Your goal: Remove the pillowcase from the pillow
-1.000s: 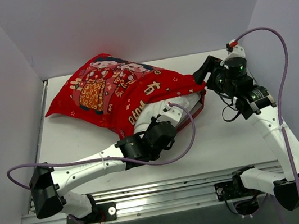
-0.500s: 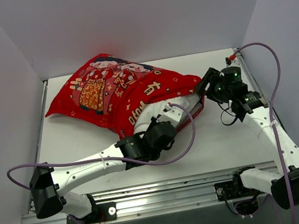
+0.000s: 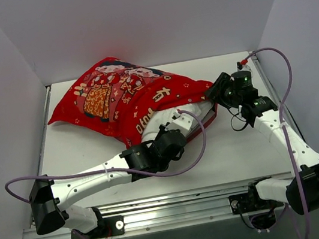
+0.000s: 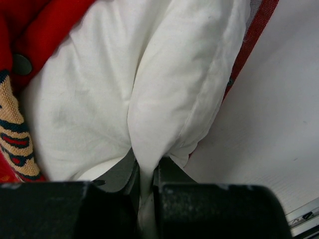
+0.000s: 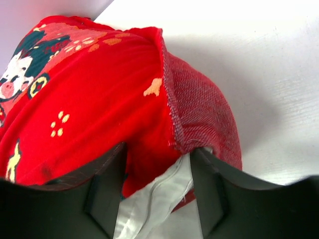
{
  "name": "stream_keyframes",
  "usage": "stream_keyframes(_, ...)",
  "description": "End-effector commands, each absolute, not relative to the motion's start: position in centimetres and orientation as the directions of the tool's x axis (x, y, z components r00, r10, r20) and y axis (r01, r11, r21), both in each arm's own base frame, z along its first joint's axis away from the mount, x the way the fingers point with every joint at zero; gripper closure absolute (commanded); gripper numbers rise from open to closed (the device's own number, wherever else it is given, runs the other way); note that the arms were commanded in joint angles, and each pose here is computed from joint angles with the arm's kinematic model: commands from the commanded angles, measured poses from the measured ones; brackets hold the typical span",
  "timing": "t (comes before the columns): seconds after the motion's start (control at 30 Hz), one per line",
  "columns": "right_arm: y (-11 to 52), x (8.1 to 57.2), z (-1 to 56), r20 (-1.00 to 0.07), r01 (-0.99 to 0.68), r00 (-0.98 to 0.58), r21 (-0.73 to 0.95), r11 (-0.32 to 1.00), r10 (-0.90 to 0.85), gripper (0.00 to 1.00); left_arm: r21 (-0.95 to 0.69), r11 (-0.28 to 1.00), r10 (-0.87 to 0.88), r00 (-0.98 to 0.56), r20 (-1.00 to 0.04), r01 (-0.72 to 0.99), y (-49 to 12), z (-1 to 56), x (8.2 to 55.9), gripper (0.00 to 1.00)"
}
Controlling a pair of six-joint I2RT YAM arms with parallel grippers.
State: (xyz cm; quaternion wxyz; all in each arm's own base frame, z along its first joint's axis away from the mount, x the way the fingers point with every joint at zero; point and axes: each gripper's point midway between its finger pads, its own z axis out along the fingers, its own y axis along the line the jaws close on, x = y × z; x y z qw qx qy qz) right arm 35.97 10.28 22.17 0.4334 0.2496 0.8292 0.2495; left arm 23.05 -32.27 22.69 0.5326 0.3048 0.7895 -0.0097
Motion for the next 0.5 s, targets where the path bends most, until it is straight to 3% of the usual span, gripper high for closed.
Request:
stream_keyframes(0.0,10.2,37.5,23.5,-0.613,0.186,-0.45,0.647,0.74,0.649,0.56,0.228,0.869,0.349,-0.217,-0.912,0.439,-31.6,26.6,23.6,0.98)
stream_keyframes(0.17,9.9,38.1,23.8,-0.624,0.186,-0.442,0.639,0.746,0.645,0.71,0.226,0.869,0.35,-0.225,-0.909,0.44,-31.0,26.4,23.3,0.98)
stream_keyframes(0.3,8.6,38.5,23.5,-0.641,0.228,-0.437,0.599,0.768,0.63,0.93,0.22,0.874,0.347,-0.24,-0.906,0.433,-30.5,26.0,23.1,0.98)
stream_keyframes(0.47,5.3,38.9,23.6,-0.675,0.292,-0.395,0.551,0.782,0.623,0.99,0.203,0.881,0.331,-0.249,-0.91,0.427,-29.5,26.2,22.7,0.98)
